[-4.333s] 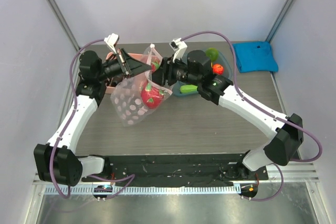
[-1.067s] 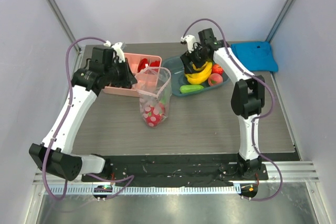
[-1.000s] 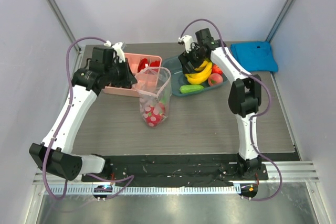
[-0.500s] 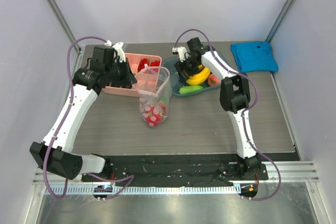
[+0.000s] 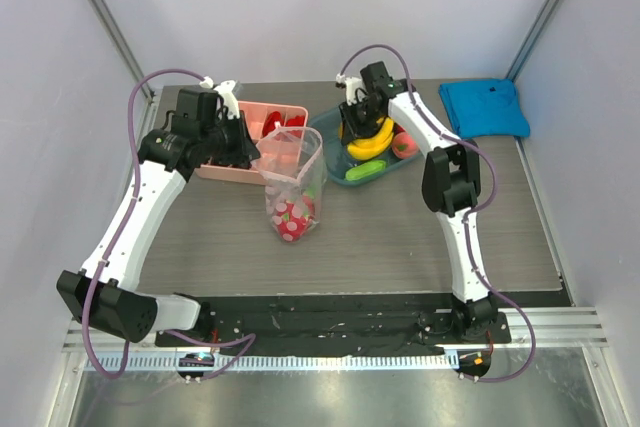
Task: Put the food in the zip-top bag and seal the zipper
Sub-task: Pick up the fake fruit from the bin, then place the fake fruit in the zipper food storage bag.
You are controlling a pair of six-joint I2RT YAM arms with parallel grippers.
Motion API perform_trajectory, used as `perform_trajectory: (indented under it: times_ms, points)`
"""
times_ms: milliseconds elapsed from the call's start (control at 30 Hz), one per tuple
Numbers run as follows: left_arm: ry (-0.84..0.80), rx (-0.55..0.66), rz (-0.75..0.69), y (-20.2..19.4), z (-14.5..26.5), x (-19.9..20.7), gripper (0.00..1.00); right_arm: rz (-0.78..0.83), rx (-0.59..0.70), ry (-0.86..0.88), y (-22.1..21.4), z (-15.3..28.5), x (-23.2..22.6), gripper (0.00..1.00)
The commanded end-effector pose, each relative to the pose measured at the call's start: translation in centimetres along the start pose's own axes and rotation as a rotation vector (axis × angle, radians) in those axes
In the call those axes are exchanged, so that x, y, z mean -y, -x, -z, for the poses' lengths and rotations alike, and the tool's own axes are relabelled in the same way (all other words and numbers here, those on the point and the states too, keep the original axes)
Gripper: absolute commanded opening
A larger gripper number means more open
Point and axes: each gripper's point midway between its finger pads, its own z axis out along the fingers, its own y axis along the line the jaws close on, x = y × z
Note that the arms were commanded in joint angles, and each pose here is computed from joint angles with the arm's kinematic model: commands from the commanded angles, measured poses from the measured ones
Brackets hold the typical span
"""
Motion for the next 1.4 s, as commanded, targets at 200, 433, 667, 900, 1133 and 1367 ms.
perform_trajectory:
  times_ms: [200,433,667,900,1133,1367]
  points:
    - [-0.039,0.028,0.003,0.9,0.1,0.9,0.00,-0.350,0.438,0.250,11.3,15.7,-4.9,0.01]
    - [-0.099,-0.006,0.032,0.4,-0.1,2.0,0.00,-0.545,0.702,0.564,17.7,26.9,-8.3,0.01]
    - [-0.144,-0.011,0.039,0.3,0.2,2.8,0.00,-0.650,0.796,0.697,19.7,33.4,-15.8,0.01]
    - [-0.207,-0.012,0.038,0.4,0.6,3.8,0.00,-0.493,0.989,0.972,19.1,40.7,-26.4,0.01]
    - [-0.228,0.013,0.068,1.4,1.0,4.2,0.00,-0.626,0.746,1.088,16.8,36.3,-32.1,0.01]
    - [-0.265,0.030,0.078,1.7,2.0,4.9,0.00,-0.738,0.584,1.052,12.6,30.6,-33.3,0.01]
